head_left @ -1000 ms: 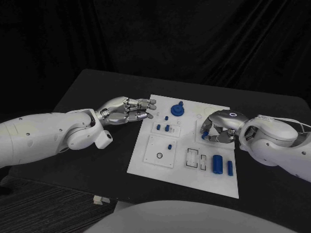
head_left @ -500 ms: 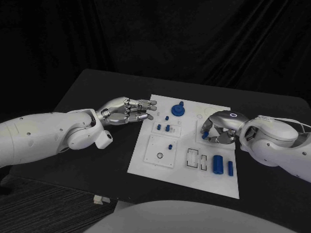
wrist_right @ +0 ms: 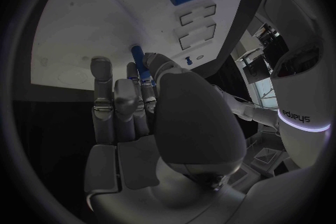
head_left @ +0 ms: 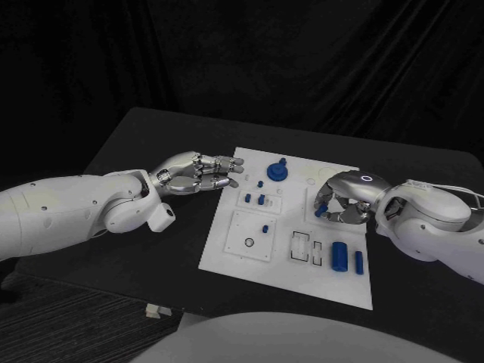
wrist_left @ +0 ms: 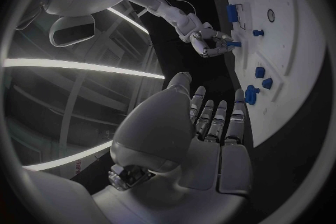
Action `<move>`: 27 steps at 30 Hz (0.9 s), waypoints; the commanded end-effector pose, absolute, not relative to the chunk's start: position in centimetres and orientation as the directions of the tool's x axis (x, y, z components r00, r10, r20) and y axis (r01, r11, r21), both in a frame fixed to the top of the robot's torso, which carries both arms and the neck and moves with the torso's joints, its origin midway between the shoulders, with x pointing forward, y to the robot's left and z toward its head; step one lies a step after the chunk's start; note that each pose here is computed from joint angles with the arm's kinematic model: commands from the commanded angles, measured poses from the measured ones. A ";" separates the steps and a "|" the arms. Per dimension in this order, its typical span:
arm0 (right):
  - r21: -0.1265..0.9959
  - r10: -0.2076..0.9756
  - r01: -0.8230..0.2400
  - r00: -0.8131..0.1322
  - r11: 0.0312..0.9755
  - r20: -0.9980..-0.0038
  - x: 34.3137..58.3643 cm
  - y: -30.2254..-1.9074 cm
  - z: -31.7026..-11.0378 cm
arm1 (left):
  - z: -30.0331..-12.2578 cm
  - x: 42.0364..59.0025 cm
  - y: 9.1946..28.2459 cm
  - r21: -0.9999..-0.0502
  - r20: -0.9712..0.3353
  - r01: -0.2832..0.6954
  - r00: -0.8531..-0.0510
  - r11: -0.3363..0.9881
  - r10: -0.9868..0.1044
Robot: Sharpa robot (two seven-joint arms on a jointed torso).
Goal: Assemble the parts on the task board
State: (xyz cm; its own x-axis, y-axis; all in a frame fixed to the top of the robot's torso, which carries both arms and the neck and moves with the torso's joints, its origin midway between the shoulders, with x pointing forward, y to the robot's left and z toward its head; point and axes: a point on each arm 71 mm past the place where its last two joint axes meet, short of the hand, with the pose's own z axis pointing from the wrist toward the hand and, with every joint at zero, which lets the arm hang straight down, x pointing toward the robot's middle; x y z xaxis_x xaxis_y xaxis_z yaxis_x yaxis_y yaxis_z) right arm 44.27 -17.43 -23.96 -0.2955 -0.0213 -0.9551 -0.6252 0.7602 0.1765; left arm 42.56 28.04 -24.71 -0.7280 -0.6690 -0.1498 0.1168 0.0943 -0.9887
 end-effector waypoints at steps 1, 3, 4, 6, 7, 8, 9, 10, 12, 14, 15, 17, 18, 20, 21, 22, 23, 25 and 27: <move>0.173 0.039 -0.645 -0.216 0.744 -0.976 44.4 -17.1 -22.3 | -24.7 42.5 27.9 -0.990 -0.137 0.113 -0.732 0.080 -0.667; 0.168 0.054 -0.652 -0.191 0.739 -0.980 44.5 -17.0 -21.5 | -24.7 42.5 27.8 -0.990 -0.137 0.112 -0.732 0.080 -0.667; 0.164 0.060 -0.656 -0.177 0.737 -0.982 44.5 -16.9 -20.9 | -24.7 42.6 27.8 -0.990 -0.137 0.112 -0.733 0.081 -0.667; 0.157 0.068 -0.662 -0.157 0.733 -0.985 44.6 -16.7 -19.9 | -24.7 42.6 27.8 -0.990 -0.138 0.112 -0.732 0.082 -0.667; 0.152 0.072 -0.668 -0.146 0.729 -0.987 44.6 -16.6 -19.3 | -24.7 42.6 27.8 -0.990 -0.138 0.111 -0.732 0.083 -0.668; 0.149 0.073 -0.672 -0.141 0.726 -0.987 44.6 -16.4 -18.9 | -24.7 42.6 27.8 -0.990 -0.139 0.111 -0.731 0.084 -0.668; 0.147 0.074 -0.676 -0.136 0.722 -0.988 44.5 -16.2 -18.5 | -24.7 42.6 27.8 -0.990 -0.139 0.111 -0.731 0.085 -0.668; 0.145 0.074 -0.683 -0.133 0.716 -0.988 44.4 -16.0 -18.1 | -24.7 42.6 27.9 -0.990 -0.139 0.111 -0.730 0.086 -0.669; 0.134 0.067 -0.702 -0.123 0.699 -0.990 44.1 -15.3 -17.6 | -24.7 42.6 27.9 -0.990 -0.140 0.111 -0.730 0.086 -0.669; 0.113 0.050 -0.729 -0.107 0.675 -0.993 43.7 -14.4 -17.3 | -24.7 42.7 27.8 -0.990 -0.142 0.114 -0.728 0.086 -0.670; 0.102 0.040 -0.742 -0.100 0.662 -0.994 43.4 -13.9 -17.2 | -24.7 42.7 27.8 -0.990 -0.143 0.116 -0.727 0.085 -0.671; 0.074 0.013 -0.772 -0.085 0.631 -0.996 42.8 -12.8 -17.2 | -24.7 42.7 27.7 -0.989 -0.147 0.125 -0.723 0.082 -0.675; 0.061 0.001 -0.786 -0.077 0.616 -0.997 42.5 -12.3 -17.3 | -24.7 42.7 27.6 -0.988 -0.149 0.130 -0.721 0.079 -0.676; 0.033 -0.023 -0.813 -0.057 0.581 -0.998 41.8 -11.2 -17.6 | -24.6 42.7 27.5 -0.987 -0.154 0.142 -0.717 0.073 -0.680; 0.022 -0.031 -0.824 -0.049 0.566 -0.998 41.5 -10.7 -17.8 | -24.6 42.7 27.5 -0.986 -0.156 0.148 -0.715 0.070 -0.682; 0.013 -0.039 -0.834 -0.041 0.552 -0.998 41.2 -10.3 -17.9 | -24.6 42.8 27.5 -0.986 -0.158 0.154 -0.712 0.067 -0.684; 0.004 -0.047 -0.844 -0.034 0.536 -0.998 40.9 -9.8 -18.2 | -24.5 42.8 27.4 -0.985 -0.160 0.161 -0.710 0.064 -0.686; -0.004 -0.056 -0.856 -0.028 0.517 -0.998 40.6 -9.2 -18.6 | -24.5 42.8 27.4 -0.984 -0.163 0.169 -0.706 0.060 -0.689; -0.008 -0.064 -0.871 -0.027 0.491 -0.998 40.1 -8.2 -19.3 | -24.4 42.8 27.6 -0.981 -0.170 0.183 -0.697 0.057 -0.696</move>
